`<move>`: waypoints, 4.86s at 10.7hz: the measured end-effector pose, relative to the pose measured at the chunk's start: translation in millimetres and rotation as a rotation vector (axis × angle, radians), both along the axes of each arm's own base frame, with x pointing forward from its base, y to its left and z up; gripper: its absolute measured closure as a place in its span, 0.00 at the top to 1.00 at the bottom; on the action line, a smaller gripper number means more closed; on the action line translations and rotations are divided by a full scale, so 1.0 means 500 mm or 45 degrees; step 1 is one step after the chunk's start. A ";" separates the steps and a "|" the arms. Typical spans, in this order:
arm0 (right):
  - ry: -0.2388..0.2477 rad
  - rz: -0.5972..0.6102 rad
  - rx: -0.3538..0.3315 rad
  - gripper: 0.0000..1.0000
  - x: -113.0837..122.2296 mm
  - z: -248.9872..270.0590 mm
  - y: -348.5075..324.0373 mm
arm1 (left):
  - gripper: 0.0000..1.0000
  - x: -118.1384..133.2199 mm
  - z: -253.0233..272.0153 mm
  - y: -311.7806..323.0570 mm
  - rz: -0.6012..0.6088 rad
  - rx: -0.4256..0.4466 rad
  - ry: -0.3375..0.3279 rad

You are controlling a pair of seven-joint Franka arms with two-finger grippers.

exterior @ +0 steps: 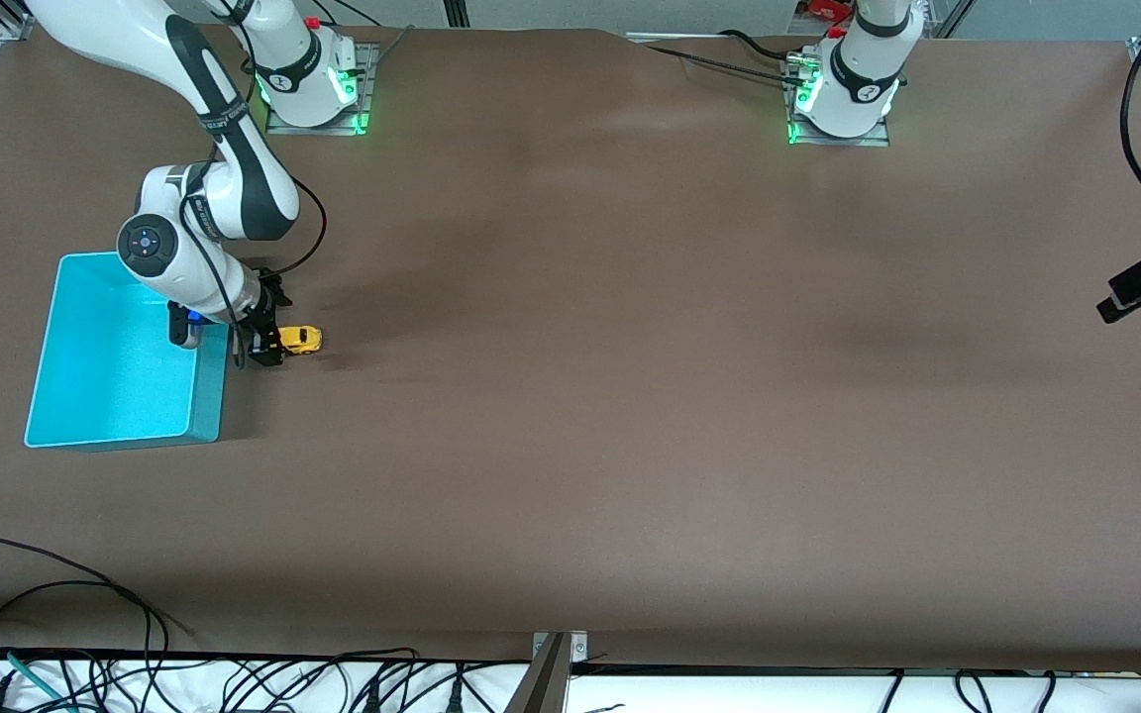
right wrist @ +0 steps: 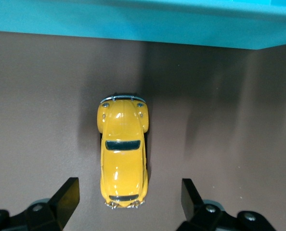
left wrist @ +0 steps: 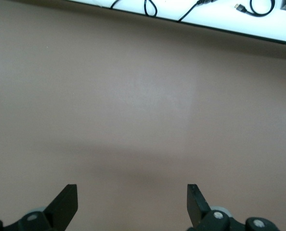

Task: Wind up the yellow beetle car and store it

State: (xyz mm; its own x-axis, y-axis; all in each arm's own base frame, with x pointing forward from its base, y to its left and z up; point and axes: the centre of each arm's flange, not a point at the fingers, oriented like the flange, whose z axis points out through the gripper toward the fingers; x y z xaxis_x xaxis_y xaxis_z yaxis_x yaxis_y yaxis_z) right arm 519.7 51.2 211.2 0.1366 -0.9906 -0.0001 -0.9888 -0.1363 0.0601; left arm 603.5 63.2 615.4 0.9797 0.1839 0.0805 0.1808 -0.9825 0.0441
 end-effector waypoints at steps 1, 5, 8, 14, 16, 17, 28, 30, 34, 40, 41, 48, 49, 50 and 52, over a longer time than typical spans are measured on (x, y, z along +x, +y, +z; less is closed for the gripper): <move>0.001 0.002 -0.003 0.94 -0.003 -0.014 -0.001 | 1.00 0.004 -0.012 0.006 0.006 -0.002 0.013; 0.016 0.018 -0.019 0.67 -0.012 -0.051 -0.006 | 1.00 0.019 -0.051 0.024 0.018 -0.012 0.053; -0.021 0.043 -0.024 0.46 0.000 -0.028 0.002 | 1.00 0.025 -0.066 0.029 0.023 -0.015 0.068; 0.196 0.425 -0.066 0.46 0.075 0.262 0.042 | 1.00 0.028 -0.079 0.044 0.037 -0.017 0.081; 0.242 0.622 -0.035 0.46 0.083 0.290 -0.025 | 1.00 0.028 -0.085 0.055 0.047 -0.018 0.086; 0.258 0.717 -0.015 0.46 0.083 0.296 -0.075 | 1.00 0.028 -0.085 0.056 0.048 -0.018 0.086; 0.234 1.495 0.037 0.46 0.014 0.094 -0.398 | 1.00 0.028 -0.085 0.057 0.048 -0.020 0.086; 0.248 1.538 0.031 0.46 -0.006 0.030 -0.420 | 1.00 0.028 -0.085 0.057 0.048 -0.021 0.087; 0.280 1.563 0.052 0.46 -0.031 -0.020 -0.455 | 1.00 0.029 -0.089 0.057 0.049 -0.022 0.089; 0.304 1.555 0.116 1.00 0.004 0.081 -0.448 | 1.00 0.032 -0.096 0.058 0.049 -0.025 0.096; 0.333 1.537 0.166 1.00 0.024 0.158 -0.449 | 1.00 0.032 -0.096 0.058 0.049 -0.025 0.097; 0.291 1.521 0.203 1.00 0.112 0.608 -0.425 | 1.00 0.032 -0.096 0.058 0.049 -0.026 0.097; 0.242 1.567 0.206 1.00 0.124 0.641 -0.393 | 1.00 0.032 -0.096 0.057 0.049 -0.026 0.096; 0.203 1.636 0.190 1.00 0.138 0.671 -0.338 | 1.00 0.033 -0.095 0.057 0.048 -0.026 0.096; 0.144 1.769 0.168 1.00 0.148 0.715 -0.221 | 1.00 0.033 -0.095 0.057 0.048 -0.026 0.095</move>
